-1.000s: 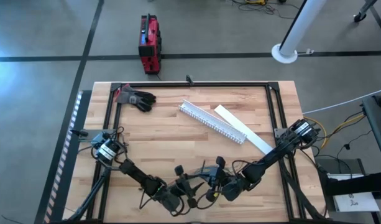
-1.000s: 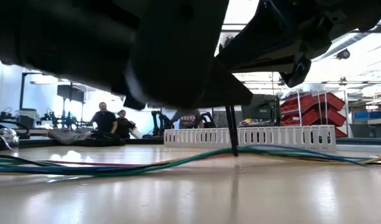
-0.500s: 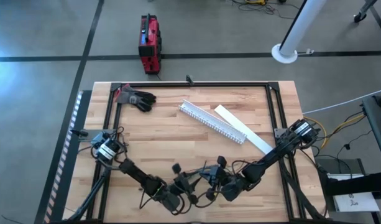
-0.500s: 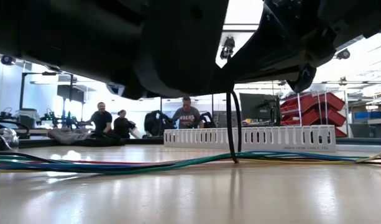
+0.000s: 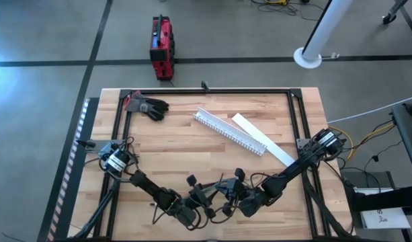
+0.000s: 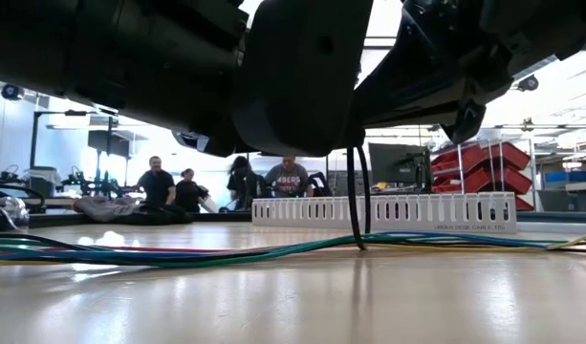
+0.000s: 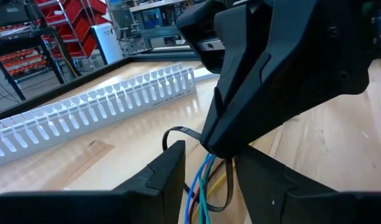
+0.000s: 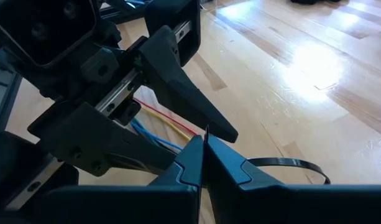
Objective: Ziptie cables
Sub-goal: Wrap the cables together using the zip tie
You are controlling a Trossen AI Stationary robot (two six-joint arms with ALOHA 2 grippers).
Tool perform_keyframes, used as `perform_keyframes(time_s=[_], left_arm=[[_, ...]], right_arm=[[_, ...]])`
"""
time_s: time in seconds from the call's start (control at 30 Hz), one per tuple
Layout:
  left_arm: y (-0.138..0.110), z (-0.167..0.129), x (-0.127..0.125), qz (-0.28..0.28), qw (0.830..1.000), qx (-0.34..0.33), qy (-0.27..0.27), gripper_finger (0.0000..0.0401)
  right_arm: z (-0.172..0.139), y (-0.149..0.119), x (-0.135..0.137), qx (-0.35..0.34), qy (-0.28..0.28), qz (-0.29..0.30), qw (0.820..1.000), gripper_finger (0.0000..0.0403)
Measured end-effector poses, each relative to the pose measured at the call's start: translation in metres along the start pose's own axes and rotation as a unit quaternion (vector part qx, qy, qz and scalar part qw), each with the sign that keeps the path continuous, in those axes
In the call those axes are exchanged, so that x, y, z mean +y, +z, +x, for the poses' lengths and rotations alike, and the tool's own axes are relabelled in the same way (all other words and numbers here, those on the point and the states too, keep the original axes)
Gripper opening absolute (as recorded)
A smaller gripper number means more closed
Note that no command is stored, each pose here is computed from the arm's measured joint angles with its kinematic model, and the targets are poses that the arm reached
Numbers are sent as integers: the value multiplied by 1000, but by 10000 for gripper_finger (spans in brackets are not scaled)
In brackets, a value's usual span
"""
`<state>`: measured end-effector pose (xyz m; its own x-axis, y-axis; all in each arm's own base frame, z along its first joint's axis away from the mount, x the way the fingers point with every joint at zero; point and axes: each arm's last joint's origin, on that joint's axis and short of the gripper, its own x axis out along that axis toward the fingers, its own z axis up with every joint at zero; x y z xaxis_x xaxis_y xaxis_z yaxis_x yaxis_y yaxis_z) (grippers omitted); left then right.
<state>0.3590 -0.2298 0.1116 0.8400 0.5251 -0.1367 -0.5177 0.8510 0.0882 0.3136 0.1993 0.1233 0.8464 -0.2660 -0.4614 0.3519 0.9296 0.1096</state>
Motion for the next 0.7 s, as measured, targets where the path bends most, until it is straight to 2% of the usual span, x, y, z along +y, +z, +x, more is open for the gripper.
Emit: perform_keyframes(time_s=[0.7], left_arm=[[1, 7, 3, -25, 1000, 2, -3, 85]], right_arm=[[3, 2, -2, 0, -4, 12, 1000, 0]])
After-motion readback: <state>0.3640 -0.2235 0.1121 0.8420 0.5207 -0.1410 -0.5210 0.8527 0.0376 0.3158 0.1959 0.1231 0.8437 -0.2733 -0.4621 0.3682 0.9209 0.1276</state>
